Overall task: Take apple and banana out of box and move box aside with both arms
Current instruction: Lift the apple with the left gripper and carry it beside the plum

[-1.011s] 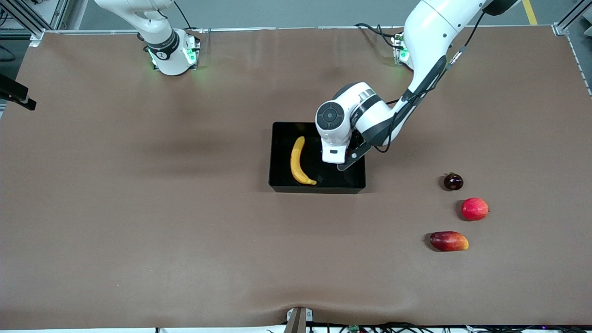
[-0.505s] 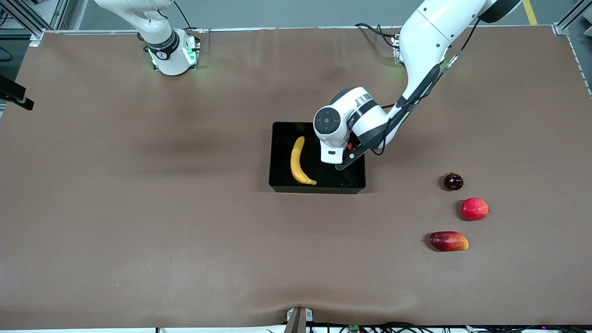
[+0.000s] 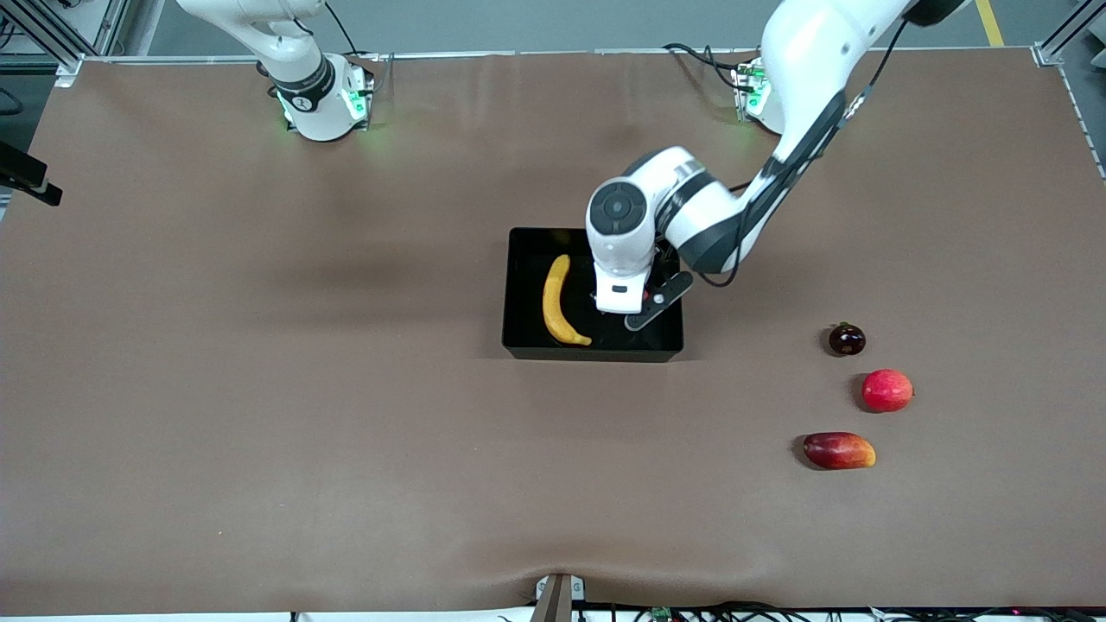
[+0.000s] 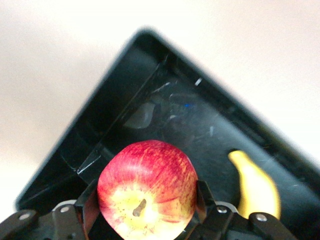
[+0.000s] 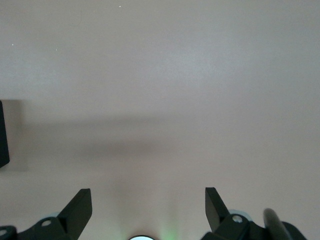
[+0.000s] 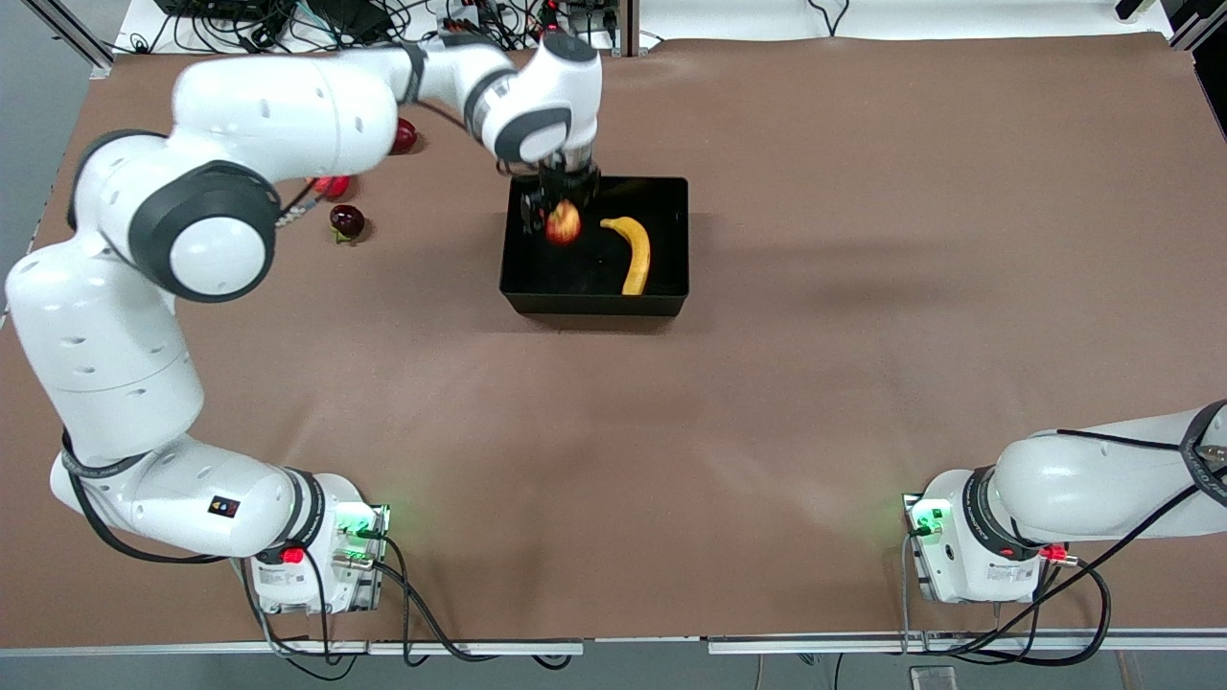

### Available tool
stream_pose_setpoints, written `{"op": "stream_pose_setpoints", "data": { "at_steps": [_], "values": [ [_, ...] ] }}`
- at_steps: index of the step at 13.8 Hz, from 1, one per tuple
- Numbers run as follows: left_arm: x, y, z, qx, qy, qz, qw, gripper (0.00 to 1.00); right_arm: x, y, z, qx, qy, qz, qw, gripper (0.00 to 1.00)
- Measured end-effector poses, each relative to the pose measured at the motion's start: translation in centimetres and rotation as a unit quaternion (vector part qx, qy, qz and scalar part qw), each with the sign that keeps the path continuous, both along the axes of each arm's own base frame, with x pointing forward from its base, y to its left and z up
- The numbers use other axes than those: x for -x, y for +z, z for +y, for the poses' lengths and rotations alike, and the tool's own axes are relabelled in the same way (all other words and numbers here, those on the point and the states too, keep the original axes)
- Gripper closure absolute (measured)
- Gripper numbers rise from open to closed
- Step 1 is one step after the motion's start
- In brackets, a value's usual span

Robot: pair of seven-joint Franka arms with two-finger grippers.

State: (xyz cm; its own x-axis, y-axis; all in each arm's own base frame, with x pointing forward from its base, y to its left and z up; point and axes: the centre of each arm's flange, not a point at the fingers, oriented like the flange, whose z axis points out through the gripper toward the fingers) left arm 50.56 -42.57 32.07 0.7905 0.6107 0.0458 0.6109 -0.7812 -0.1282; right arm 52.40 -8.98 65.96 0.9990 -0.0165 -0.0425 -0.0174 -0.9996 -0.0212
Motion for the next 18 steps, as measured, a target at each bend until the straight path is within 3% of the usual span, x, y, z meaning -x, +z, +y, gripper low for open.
{"op": "stream_pose_setpoints", "data": {
  "at_steps": [2,4,7,12,15,18],
  "values": [
    [-1.2,6.7,0.5,-0.002,-0.01,-0.017,1.0,0.21,-0.1,-0.2,0.0,0.0,0.0,0.002,1.0,0.0],
    [-3.4,12.9,2.9,0.029,-0.028,-0.021,0.999,0.21,-0.2,-0.4,0.0,0.0,0.0,0.003,1.0,0.0],
    [-7.8,15.3,11.2,0.036,-0.047,-0.002,0.998,0.21,-0.3,-0.4,0.0,0.0,0.0,0.004,1.0,0.0],
    [-13.4,8.7,27.1,0.036,-0.053,0.07,0.995,0.21,-0.8,-1.3,-0.1,0.0,0.0,0.012,1.0,0.0],
    [-15.6,3.2,33.4,0.025,-0.053,0.072,0.996,0.21,-1.3,-2.0,-0.1,0.0,0.0,0.017,1.0,0.0],
    [-16.7,-3.5,36.7,0.015,-0.059,0.049,0.997,0.21,-1.4,-2.1,-0.1,0.001,-0.001,0.017,1.0,0.0]
  ]
}}
